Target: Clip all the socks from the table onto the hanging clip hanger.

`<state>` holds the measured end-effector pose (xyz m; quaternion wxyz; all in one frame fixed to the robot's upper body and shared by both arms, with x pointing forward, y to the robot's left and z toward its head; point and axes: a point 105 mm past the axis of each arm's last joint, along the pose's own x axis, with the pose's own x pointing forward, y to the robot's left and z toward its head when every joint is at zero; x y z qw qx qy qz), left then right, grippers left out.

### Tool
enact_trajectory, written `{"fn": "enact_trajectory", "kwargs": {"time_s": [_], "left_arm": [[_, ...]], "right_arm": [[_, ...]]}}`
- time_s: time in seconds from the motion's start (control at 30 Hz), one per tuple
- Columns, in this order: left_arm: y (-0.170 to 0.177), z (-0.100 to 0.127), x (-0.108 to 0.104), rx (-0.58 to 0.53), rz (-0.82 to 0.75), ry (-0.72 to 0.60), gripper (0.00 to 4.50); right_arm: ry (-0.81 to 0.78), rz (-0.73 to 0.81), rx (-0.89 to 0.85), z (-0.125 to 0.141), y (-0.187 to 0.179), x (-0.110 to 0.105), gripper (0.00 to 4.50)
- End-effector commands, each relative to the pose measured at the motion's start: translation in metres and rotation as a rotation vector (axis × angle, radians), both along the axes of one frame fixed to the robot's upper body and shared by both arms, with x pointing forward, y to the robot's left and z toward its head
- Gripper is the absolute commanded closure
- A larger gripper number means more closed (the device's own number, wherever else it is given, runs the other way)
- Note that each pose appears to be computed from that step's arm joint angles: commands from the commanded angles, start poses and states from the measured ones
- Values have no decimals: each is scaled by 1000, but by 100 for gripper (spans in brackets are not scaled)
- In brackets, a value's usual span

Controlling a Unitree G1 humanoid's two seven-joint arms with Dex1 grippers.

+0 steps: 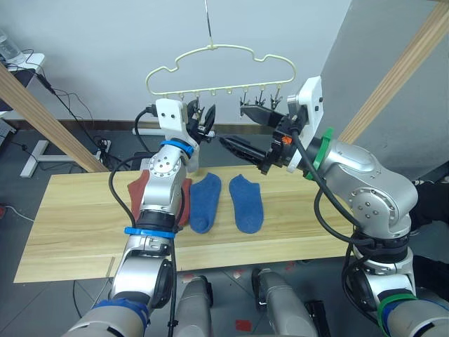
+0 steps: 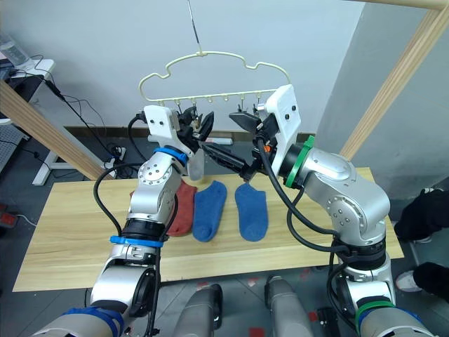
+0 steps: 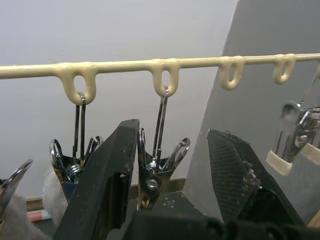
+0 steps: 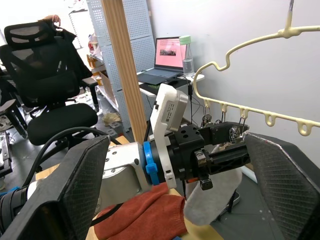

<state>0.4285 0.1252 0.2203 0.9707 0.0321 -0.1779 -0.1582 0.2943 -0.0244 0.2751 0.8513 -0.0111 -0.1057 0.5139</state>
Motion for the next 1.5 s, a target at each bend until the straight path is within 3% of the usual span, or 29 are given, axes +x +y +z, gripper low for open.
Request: {"fn": "enact_trajectory", "kwargs": {"time_s": [0.03,0.2,0.3,0.43,0.53,0.77,0.87,1.0,1.13,1.33,1.5], "left_arm": [[-2,20,-2,-2,2,-78,212],[-1,21,-1,5,12,-86,212],[0,22,-1,-3,13,-92,268],[1,22,-1,-2,17,-94,382],[1,23,0,-2,19,-94,432],[1,18,-1,4,9,-63,434],[-3,13,-6,-53,-76,6,434],[-8,6,-16,-68,-219,124,434],[-2,-2,-46,-57,-535,473,434],[18,8,-67,-122,-693,720,434],[17,23,-72,-239,-755,788,434]], "right_arm": [[-56,26,20,11,2,-11,0],[-55,22,18,10,1,-11,0],[-48,15,20,9,0,-10,0],[-42,11,20,8,0,-10,0],[-42,11,20,8,0,-10,0],[-28,-19,-17,-2,-1,-5,0],[20,-169,-268,-52,-17,19,0],[99,-281,-407,-99,-36,42,0],[135,-210,-654,-174,-36,66,0],[192,-162,-743,-212,-20,90,0],[223,-200,-759,-225,-16,105,0]]}}
